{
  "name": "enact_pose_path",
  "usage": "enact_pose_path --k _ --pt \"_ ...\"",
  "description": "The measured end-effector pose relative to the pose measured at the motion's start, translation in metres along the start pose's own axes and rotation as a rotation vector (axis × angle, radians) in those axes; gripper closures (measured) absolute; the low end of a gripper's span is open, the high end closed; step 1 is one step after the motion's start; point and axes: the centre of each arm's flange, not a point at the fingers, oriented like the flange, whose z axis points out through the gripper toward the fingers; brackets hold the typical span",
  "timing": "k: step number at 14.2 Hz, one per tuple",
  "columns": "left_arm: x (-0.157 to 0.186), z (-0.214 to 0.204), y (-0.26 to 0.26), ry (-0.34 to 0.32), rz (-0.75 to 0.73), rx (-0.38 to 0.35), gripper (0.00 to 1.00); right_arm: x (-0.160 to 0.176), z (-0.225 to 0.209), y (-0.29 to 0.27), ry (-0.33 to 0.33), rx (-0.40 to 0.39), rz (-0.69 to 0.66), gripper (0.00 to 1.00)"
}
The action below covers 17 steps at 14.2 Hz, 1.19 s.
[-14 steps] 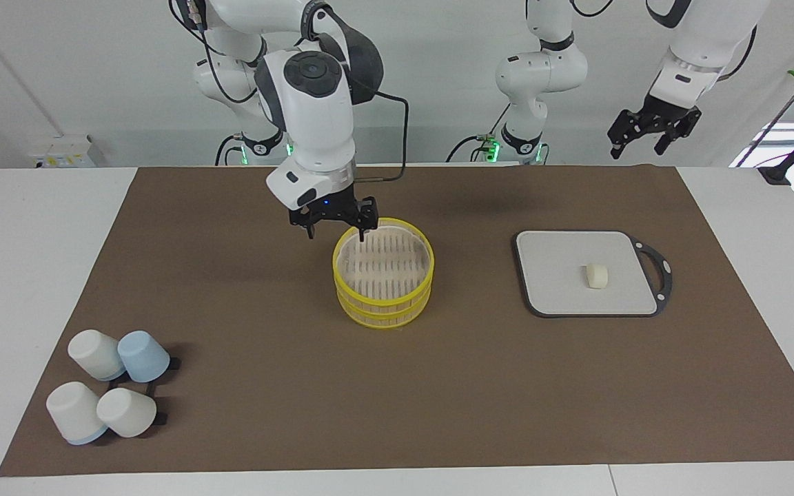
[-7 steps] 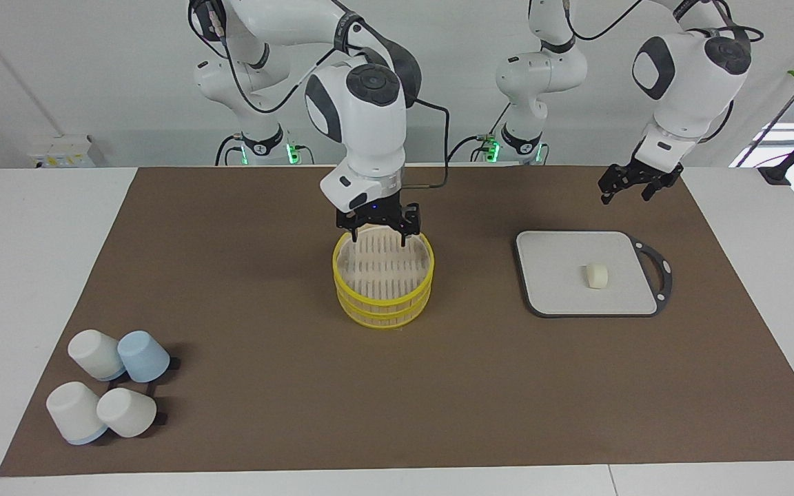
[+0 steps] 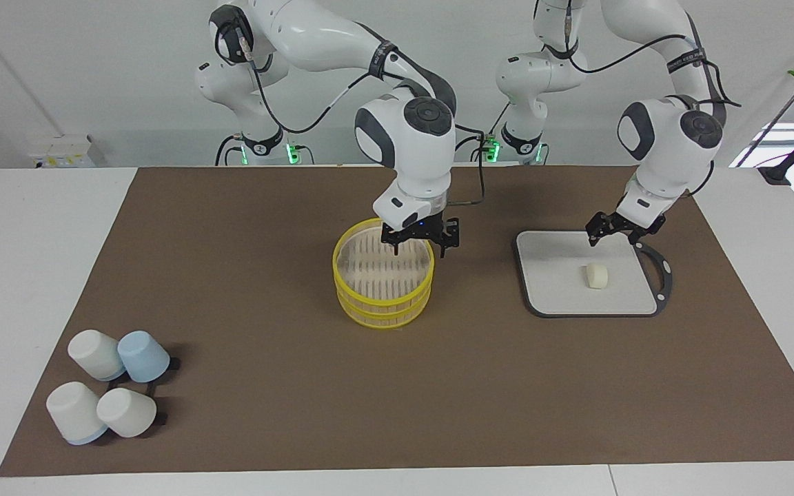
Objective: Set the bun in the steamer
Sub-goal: 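Grasp the steamer lid with the right gripper while the left gripper reaches the bun, then close the left gripper on the bun on the cutting board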
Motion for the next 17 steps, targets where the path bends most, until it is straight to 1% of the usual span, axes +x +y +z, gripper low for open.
enact_pose_path --k 3,6,7,8,9,11,12,13,14,15,16,17 --pt "0.013 0.023 -0.001 -0.006 0.03 -0.003 0.0 -0.006 0.022 -0.015 -0.003 0.0 -0.004 0.0" --pt "0.019 0.04 -0.002 -0.019 0.035 -0.007 0.0 -0.007 0.037 -0.022 -0.005 -0.001 -0.002 0.0" --pt "0.022 0.046 -0.002 -0.027 0.037 -0.009 0.0 -0.007 0.037 -0.022 -0.005 -0.001 0.004 0.07" --pt "0.025 0.053 -0.001 -0.035 0.042 -0.011 0.0 -0.007 0.037 -0.022 -0.004 0.0 0.01 0.07" --pt "0.028 0.057 0.001 -0.041 0.045 -0.012 0.0 -0.006 0.036 -0.022 -0.003 0.001 0.012 0.12" --pt "0.031 0.06 0.004 -0.045 0.052 -0.014 0.02 -0.005 0.035 -0.022 0.0 0.001 0.013 0.4" --pt "0.032 0.06 0.005 -0.044 0.054 -0.013 0.05 -0.005 0.034 -0.021 0.001 0.002 0.013 0.5" --pt "0.033 0.059 0.006 -0.041 0.056 -0.013 0.19 -0.005 0.034 -0.021 0.002 0.002 0.014 0.63" --pt "0.034 0.057 0.006 -0.037 0.056 -0.012 0.3 -0.004 0.033 -0.021 0.003 0.004 0.015 0.75" --pt "0.035 0.055 0.006 -0.034 0.056 -0.011 0.31 -0.004 0.032 -0.023 0.01 0.013 0.013 0.87" --pt "0.035 0.055 0.005 -0.033 0.055 -0.011 0.37 -0.005 0.032 -0.025 0.009 0.018 0.015 0.92" --pt "0.035 0.055 0.005 -0.033 0.055 -0.011 0.37 -0.006 0.033 -0.025 0.008 0.017 0.015 0.92"
